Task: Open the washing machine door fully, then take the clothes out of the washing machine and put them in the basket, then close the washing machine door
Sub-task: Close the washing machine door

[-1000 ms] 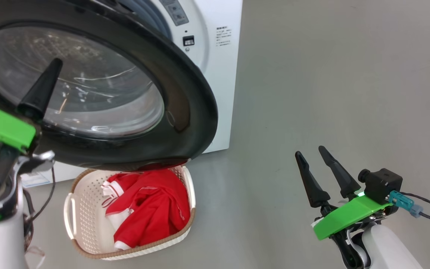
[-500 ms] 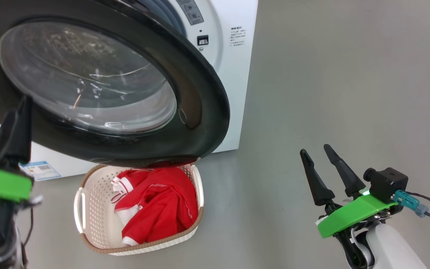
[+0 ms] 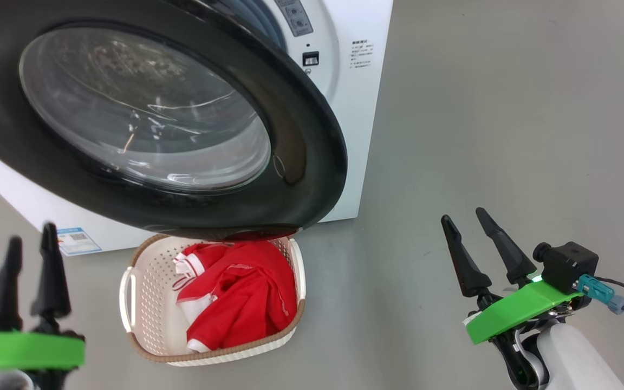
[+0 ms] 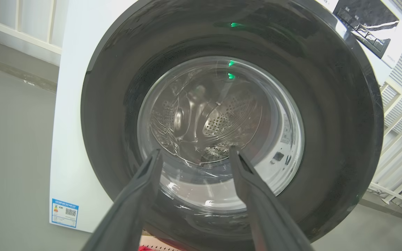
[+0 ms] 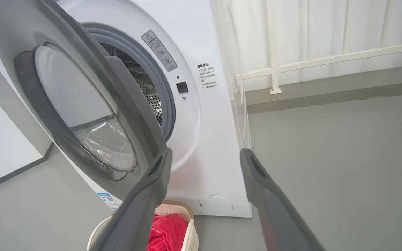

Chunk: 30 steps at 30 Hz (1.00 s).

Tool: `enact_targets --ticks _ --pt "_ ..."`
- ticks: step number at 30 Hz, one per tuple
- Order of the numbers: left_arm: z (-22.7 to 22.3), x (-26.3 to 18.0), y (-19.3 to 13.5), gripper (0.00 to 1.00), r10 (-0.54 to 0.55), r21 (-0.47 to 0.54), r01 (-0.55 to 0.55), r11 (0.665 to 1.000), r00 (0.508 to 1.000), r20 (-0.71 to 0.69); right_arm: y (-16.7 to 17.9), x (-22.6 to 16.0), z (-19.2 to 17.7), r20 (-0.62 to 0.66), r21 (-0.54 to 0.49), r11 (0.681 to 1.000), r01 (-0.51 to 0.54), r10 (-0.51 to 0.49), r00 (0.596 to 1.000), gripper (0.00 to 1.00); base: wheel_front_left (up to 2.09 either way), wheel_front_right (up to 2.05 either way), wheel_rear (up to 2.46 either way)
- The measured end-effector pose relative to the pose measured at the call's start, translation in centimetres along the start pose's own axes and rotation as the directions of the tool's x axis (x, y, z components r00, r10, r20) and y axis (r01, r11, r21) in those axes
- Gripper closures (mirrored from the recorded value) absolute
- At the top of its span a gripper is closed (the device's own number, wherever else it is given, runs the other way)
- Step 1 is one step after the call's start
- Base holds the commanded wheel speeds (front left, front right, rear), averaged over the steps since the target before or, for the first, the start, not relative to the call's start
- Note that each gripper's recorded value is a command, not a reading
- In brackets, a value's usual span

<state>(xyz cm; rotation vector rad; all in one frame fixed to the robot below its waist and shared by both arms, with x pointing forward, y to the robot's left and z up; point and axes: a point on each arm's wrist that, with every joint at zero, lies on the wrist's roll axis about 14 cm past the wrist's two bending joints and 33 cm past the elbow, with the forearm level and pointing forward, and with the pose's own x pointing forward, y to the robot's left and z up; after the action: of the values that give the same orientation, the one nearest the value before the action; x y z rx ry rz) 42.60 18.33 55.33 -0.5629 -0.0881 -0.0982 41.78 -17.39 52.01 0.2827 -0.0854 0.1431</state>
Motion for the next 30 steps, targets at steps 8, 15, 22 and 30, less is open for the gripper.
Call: enact_targets --ticks 8,15,22,30 --pt "-1.7 -1.8 1.5 0.0 0.056 0.027 -0.057 0.998 0.998 0.021 0.3 0.2 0.0 -0.001 -0.002 1.0 -0.011 0.011 1.0 0.0 0.0 0.0 0.0" --pt "-2.7 -2.9 2.1 0.0 0.068 0.159 -0.071 0.985 0.997 0.028 0.2 0.3 -0.1 -0.005 -0.008 1.0 -0.016 0.016 1.0 0.0 0.0 0.0 0.0" --pt "-3.8 -3.3 2.0 0.0 0.072 0.219 -0.072 0.973 0.997 0.007 0.4 0.4 -0.3 -0.009 -0.008 1.0 -0.02 0.02 1.0 0.0 0.0 0.0 0.0" --pt "-4.2 -3.4 2.1 0.0 0.081 0.251 -0.08 0.965 0.997 0.003 0.4 0.5 -0.5 -0.014 -0.008 1.0 -0.023 0.023 1.0 0.0 0.0 0.0 0.0"
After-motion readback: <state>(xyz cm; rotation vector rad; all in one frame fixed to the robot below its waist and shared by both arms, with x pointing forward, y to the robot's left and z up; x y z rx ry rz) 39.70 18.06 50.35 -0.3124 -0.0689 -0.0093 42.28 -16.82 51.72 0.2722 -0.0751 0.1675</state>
